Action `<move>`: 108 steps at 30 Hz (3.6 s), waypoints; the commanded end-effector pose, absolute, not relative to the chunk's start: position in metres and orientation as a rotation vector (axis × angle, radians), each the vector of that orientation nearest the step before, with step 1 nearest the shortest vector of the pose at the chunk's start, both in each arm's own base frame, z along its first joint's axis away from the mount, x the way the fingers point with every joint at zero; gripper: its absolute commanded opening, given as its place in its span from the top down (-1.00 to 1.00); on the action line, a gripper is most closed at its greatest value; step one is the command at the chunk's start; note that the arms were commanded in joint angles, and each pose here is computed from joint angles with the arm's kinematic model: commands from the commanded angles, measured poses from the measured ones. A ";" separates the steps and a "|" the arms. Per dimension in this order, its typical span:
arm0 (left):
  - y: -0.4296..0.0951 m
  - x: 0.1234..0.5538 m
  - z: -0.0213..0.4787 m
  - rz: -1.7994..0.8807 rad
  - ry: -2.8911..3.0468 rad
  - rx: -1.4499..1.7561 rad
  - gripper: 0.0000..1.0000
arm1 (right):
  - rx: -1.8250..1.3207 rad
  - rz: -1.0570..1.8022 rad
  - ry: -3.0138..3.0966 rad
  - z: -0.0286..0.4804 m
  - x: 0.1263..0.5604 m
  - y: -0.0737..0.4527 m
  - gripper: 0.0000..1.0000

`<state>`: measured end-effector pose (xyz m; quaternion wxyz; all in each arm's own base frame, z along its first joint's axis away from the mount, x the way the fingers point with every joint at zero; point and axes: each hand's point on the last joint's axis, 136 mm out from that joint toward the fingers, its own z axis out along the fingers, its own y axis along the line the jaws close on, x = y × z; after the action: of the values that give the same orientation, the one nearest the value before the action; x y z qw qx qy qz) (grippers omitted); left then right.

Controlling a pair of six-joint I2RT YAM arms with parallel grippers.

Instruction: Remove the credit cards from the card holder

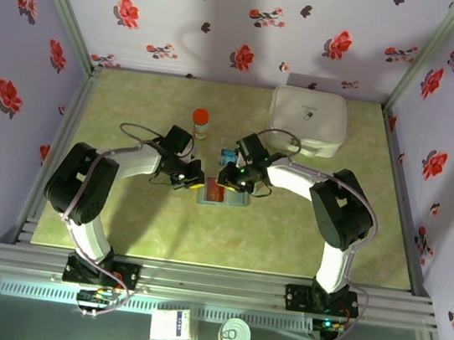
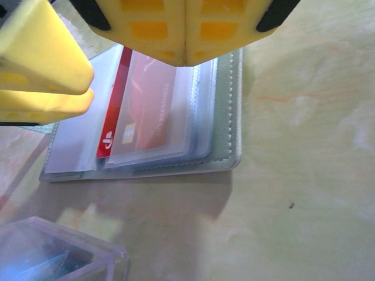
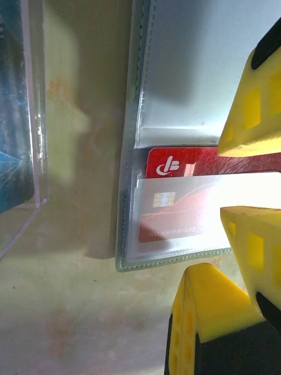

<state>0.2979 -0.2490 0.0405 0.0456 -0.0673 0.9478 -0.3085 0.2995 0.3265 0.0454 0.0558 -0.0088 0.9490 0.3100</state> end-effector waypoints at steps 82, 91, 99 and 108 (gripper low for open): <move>-0.253 0.282 0.020 -0.709 3.011 -0.026 1.00 | 0.076 1.183 2.819 0.047 0.297 0.329 0.61; -0.253 0.284 0.025 -0.715 2.997 -0.032 1.00 | 0.062 1.178 2.814 0.050 0.297 0.329 0.79; -0.250 0.284 0.025 -0.699 3.002 -0.039 1.00 | 0.067 1.034 2.853 0.038 0.298 0.307 0.87; -0.247 0.284 0.025 -0.691 3.006 -0.041 1.00 | 0.061 0.937 2.856 0.050 0.301 0.284 0.88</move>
<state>0.2870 -0.2594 0.0273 0.0312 -0.0131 0.9676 -0.2502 0.3043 0.3010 0.0520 0.0639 0.0246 0.9344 0.3496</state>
